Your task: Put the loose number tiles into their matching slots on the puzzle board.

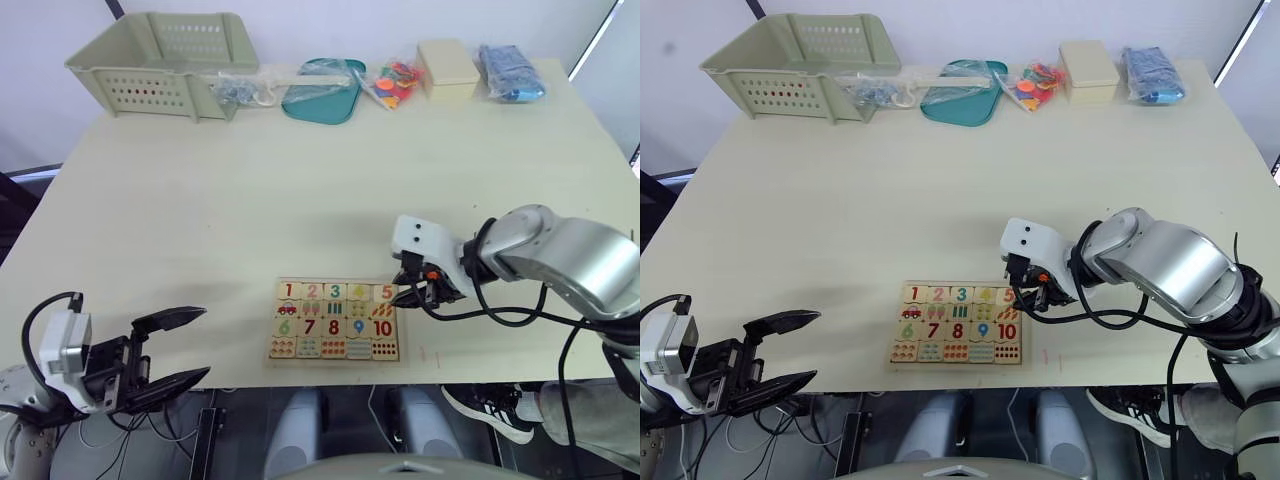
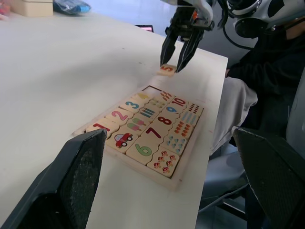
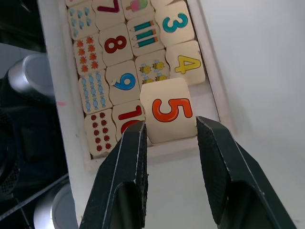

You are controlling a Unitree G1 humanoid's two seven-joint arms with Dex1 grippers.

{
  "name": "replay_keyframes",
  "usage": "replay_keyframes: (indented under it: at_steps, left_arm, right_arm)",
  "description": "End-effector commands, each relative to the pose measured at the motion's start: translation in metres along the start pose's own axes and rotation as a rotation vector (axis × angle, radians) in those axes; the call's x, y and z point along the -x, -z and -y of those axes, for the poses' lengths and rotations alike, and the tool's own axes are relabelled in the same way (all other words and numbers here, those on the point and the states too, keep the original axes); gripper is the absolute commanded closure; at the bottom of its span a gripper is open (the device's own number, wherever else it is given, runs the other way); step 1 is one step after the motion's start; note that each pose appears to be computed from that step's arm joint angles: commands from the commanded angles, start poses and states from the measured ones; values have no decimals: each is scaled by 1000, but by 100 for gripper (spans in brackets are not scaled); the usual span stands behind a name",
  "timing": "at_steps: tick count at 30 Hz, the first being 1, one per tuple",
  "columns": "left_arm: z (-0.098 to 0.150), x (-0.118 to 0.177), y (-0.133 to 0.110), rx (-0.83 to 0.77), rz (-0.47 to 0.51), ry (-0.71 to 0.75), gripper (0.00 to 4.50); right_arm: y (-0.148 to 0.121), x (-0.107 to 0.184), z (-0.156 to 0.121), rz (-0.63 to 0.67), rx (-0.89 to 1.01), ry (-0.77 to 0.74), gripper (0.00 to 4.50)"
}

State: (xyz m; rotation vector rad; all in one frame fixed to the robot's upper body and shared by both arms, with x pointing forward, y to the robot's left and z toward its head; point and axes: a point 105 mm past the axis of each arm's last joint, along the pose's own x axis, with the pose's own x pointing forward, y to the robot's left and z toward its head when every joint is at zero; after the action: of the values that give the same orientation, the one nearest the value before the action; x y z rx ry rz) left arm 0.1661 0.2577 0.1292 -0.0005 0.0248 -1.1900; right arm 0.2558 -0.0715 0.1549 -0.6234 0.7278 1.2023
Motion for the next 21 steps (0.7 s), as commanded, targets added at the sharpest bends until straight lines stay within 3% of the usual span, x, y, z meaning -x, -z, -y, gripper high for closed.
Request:
replay_keyframes:
  at_steps: [1, 21]
  left_arm:
    - [3, 2, -6, -24, 5, 4, 0]
    - [10, 5, -4, -11, 19, -19, 0]
  right_arm:
    - [3, -7, 1, -28, 49, 55, 352]
    - [10, -25, 14, -48, 94, 90, 352]
